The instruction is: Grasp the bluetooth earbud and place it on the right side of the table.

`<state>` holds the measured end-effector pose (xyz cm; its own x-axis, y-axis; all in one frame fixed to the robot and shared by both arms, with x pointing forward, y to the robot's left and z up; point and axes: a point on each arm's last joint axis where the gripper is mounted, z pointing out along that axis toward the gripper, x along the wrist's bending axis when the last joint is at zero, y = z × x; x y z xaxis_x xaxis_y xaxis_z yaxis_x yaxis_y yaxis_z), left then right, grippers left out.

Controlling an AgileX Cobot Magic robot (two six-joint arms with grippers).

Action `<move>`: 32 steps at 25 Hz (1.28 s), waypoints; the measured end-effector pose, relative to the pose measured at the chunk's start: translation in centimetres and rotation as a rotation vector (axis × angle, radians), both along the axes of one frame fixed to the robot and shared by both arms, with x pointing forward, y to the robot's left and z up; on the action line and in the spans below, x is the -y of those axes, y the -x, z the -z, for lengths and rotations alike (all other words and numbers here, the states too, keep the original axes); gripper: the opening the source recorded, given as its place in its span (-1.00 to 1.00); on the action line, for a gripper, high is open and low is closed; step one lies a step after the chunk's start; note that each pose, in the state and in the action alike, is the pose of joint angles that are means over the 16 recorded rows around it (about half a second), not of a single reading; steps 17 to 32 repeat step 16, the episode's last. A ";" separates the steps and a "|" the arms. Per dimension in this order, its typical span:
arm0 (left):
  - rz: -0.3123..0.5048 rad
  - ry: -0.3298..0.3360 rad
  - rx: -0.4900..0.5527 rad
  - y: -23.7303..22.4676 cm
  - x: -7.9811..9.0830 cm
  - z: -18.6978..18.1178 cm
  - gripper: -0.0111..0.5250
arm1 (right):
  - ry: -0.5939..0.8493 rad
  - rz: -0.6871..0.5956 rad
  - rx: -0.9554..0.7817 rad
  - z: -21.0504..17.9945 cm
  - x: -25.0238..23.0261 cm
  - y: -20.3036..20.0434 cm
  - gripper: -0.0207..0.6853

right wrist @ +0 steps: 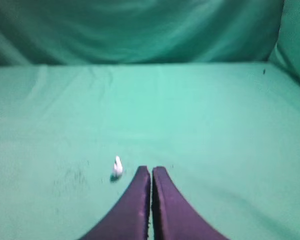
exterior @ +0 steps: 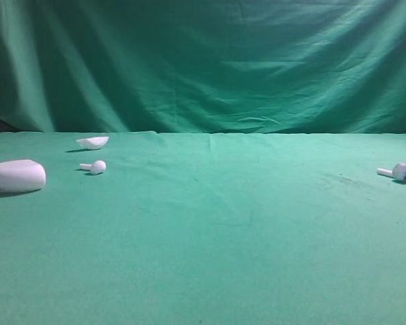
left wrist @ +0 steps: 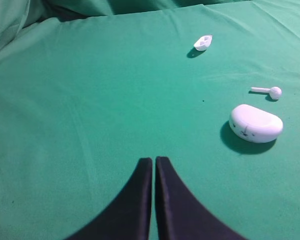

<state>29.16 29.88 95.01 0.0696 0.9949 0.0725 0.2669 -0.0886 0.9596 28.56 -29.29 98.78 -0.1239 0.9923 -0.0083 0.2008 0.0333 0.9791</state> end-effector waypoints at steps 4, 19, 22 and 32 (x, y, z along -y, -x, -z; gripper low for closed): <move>0.000 0.000 0.000 0.0 0.0 0.0 -0.96 | 0.003 0.014 -0.049 2.4 0.0 -0.4 -0.94; 0.000 0.000 0.000 0.0 0.0 0.0 -0.96 | 0.006 0.016 -0.100 4.2 0.0 -0.5 -0.94; 0.000 0.000 0.000 0.0 0.0 0.0 -0.96 | 0.006 0.016 -0.100 4.2 0.0 -0.5 -0.94; 0.000 0.000 0.000 0.0 0.0 0.0 -0.96 | 0.006 0.016 -0.100 4.2 0.0 -0.5 -0.94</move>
